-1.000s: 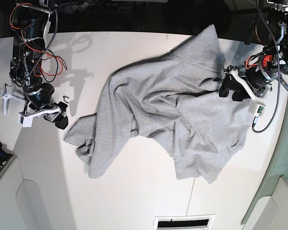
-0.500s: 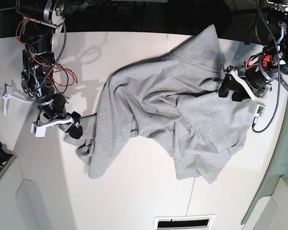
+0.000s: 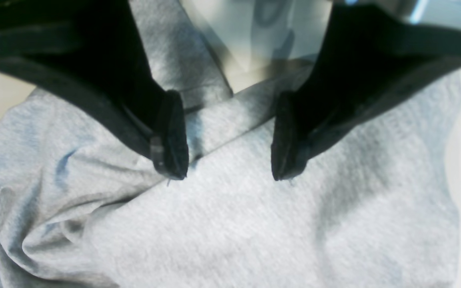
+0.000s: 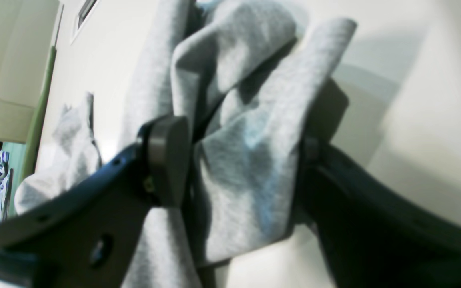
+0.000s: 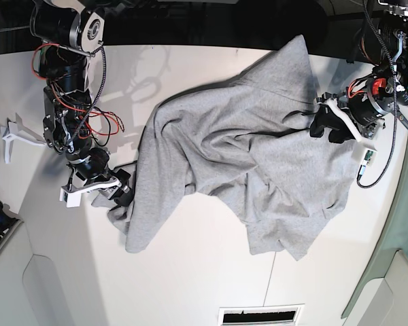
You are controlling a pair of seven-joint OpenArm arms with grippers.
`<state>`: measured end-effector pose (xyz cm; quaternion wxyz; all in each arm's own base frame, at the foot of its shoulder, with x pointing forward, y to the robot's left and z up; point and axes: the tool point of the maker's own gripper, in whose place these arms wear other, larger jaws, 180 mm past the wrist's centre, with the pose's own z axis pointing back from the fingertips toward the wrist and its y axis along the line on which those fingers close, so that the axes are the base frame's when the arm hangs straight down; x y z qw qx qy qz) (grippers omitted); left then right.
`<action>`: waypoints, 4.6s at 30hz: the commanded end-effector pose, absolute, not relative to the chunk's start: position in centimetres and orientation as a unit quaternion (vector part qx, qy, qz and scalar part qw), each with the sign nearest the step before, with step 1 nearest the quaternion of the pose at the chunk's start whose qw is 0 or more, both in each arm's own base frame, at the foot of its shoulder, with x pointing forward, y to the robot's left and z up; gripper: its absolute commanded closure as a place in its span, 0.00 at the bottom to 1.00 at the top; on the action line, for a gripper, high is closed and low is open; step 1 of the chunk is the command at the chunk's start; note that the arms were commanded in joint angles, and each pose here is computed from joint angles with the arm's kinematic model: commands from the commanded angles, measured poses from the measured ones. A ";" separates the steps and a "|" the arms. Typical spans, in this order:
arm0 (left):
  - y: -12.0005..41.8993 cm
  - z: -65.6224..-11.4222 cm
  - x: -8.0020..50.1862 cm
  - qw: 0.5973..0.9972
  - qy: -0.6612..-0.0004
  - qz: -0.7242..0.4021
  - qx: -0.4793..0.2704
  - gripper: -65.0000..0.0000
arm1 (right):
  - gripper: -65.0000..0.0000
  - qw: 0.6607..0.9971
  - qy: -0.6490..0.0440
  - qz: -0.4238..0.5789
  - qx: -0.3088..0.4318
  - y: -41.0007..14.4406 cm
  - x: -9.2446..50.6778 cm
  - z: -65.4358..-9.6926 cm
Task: Layout the t-shirt on the table in an organized manner, then fold the t-shirt properly
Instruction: 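Drag the grasped fabric with the right gripper away from the left gripper, then hold the shirt with both grippers and stretch it lengthwise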
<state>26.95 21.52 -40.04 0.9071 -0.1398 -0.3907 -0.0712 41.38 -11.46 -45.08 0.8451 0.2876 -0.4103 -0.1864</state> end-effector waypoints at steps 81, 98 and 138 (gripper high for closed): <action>24.5 -42.7 28.4 0.925 -0.353 -0.034 -0.135 0.43 | 0.73 0.860 -0.475 -0.003 0.186 -18.5 41.8 -34.3; 22.4 -40.1 24.4 0.915 -0.357 -0.041 -0.184 0.51 | 0.73 0.866 -0.472 -0.137 0.088 -30.6 36.6 -39.0; 25.3 -41.2 28.8 0.901 -0.400 0.032 -0.165 1.00 | 1.00 0.852 -0.493 -0.055 0.166 -22.4 41.7 -37.8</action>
